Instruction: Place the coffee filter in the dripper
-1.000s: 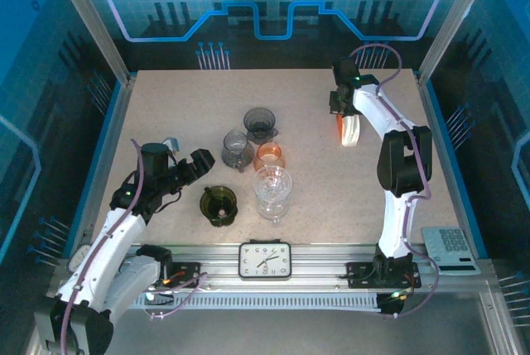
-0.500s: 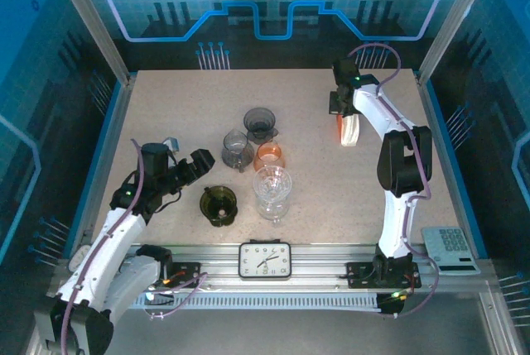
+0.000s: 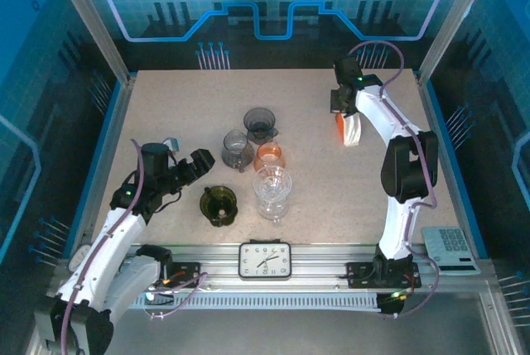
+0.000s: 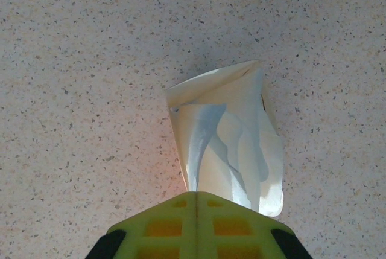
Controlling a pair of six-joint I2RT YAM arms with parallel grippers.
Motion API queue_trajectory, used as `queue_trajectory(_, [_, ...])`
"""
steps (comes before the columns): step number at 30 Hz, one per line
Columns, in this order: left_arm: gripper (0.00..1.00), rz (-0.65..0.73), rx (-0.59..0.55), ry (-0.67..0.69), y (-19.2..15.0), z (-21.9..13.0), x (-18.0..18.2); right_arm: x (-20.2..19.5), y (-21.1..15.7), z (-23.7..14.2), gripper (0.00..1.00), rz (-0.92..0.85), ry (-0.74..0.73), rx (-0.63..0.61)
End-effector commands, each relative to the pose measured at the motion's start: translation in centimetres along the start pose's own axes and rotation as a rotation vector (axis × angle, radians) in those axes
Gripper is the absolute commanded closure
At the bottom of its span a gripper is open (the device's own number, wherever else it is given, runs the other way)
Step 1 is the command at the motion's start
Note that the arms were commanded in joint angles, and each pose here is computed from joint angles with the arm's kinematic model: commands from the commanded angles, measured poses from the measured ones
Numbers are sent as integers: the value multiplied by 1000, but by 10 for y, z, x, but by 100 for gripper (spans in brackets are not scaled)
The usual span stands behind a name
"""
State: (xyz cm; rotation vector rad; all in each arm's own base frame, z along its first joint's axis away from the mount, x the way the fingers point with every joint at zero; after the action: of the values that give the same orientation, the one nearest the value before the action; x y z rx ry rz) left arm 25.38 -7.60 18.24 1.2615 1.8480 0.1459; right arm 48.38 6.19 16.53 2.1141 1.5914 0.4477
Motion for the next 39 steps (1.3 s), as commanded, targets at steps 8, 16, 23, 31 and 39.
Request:
queue_trajectory(8, [1, -25, 1, -23, 2, -2, -4, 6, 4, -49, 100, -17, 44, -79])
queue_trajectory(16, [1, -20, 13, -87, 5, -9, -19, 17, -8, -103, 100, -22, 159, -139])
queue_trajectory(23, [4, -9, 34, -164, 3, -22, -36, 32, -50, -168, 100, -91, 332, -164])
queue_trajectory(31, [8, 49, 116, -208, -15, -35, -57, 34, -109, -249, 100, -248, 620, -138])
queue_trajectory(39, [6, 141, 196, -203, -28, -42, -72, 42, -168, -303, 100, -498, 687, -5])
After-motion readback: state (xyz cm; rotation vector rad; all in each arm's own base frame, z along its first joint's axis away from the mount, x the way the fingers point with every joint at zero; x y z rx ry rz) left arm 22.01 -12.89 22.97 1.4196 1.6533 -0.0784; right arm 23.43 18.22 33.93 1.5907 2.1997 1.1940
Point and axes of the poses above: each hand's point on the last joint's axis, 136 mm out from that joint toward the fingers, its own z axis out along the fingers, its own x axis along the line the jaws close on, y = z × x, the point moved 2 cm from there along -z, back along the fingers, and after that the axes turned 9 degrees about z, right-handed, at the moved point
